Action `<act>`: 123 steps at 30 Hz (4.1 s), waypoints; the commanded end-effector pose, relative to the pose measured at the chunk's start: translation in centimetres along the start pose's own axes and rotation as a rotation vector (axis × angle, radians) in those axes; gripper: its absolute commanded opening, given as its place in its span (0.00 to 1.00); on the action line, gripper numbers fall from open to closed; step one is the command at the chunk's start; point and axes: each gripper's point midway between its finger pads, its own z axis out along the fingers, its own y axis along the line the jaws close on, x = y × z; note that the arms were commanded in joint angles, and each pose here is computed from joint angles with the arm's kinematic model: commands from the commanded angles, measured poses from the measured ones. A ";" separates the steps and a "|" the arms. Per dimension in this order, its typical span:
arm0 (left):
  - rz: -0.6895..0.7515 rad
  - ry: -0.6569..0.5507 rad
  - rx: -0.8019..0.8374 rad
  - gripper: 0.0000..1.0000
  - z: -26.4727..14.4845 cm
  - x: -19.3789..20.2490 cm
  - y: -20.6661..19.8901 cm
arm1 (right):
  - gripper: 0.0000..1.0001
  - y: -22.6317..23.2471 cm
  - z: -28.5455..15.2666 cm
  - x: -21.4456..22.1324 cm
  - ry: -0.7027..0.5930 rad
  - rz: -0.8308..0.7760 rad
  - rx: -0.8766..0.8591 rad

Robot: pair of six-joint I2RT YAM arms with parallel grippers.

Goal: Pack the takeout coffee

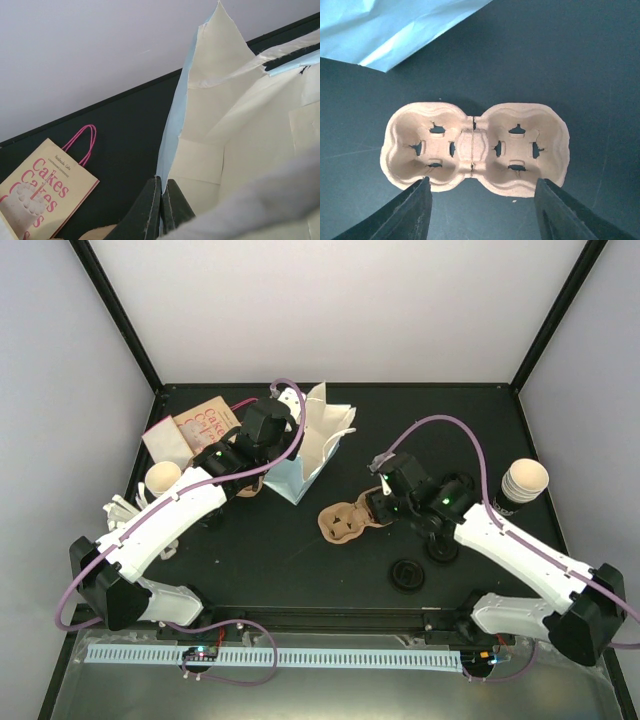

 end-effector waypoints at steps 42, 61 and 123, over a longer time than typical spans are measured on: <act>-0.015 -0.048 -0.007 0.02 -0.4 -1.5 0.3 | 0.22 0.8 10.3 3.7 0.217 -0.017 0.046; -0.003 -0.042 0.051 0.02 -0.3 -1.5 -0.8 | 0.26 -1.6 -9.6 -4.8 -0.217 0.008 0.039; -0.015 -0.154 0.633 0.02 -6.4 -4.1 -9.5 | 0.26 9.3 -20.2 -12.2 -0.537 0.043 -0.693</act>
